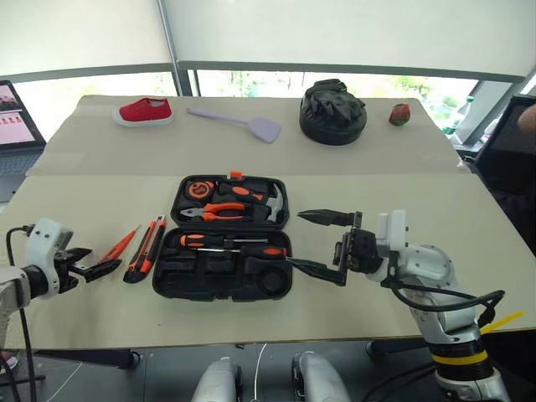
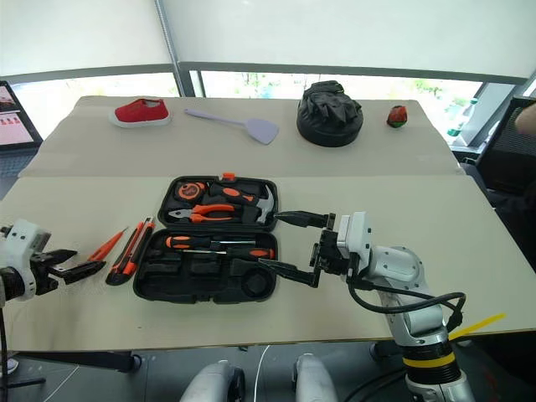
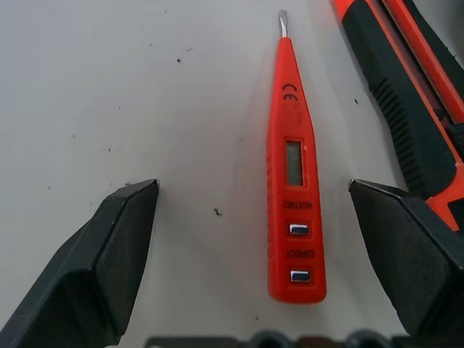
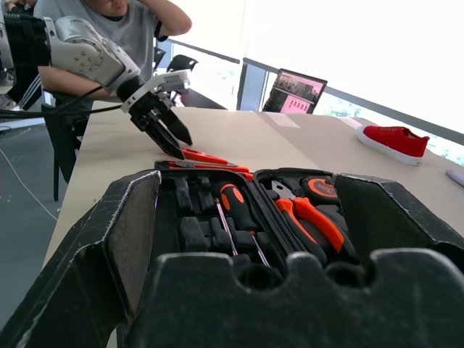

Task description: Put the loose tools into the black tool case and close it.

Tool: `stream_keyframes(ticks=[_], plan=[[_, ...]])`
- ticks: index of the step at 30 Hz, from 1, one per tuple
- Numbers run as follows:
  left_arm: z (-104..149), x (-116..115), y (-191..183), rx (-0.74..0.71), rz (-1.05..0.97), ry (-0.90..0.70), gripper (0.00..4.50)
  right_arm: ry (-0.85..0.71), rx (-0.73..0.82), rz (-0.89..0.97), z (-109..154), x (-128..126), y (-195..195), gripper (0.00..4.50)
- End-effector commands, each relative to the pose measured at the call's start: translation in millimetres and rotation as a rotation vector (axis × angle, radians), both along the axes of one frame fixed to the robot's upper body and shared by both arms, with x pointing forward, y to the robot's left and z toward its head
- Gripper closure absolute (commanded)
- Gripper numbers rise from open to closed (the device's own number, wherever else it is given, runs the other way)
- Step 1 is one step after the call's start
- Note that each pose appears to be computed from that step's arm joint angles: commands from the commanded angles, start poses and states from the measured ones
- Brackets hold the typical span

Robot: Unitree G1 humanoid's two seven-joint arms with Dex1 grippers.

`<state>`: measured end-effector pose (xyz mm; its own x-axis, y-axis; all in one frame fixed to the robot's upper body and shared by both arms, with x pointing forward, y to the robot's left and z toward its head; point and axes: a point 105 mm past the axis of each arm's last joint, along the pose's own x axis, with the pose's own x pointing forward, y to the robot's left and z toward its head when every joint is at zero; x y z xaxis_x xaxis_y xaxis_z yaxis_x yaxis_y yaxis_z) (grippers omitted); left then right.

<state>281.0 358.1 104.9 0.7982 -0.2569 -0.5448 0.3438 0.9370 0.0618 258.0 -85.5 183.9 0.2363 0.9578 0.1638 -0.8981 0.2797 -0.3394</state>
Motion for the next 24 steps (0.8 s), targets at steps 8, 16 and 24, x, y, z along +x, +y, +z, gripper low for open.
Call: stream_keyframes(ticks=[8,16,24], plan=[[-15,13,-4,-0.02,-0.041,0.002,2.36,-0.031,0.006,0.018,6,-8,7,0.0],[19,20,-2,-0.01,-0.106,-0.199,4.05,-0.034,-0.024,0.033,4,-9,8,0.0],[85,17,-64,0.087,-0.573,-0.455,4.05,-0.039,-0.044,0.038,6,-10,7,0.0]])
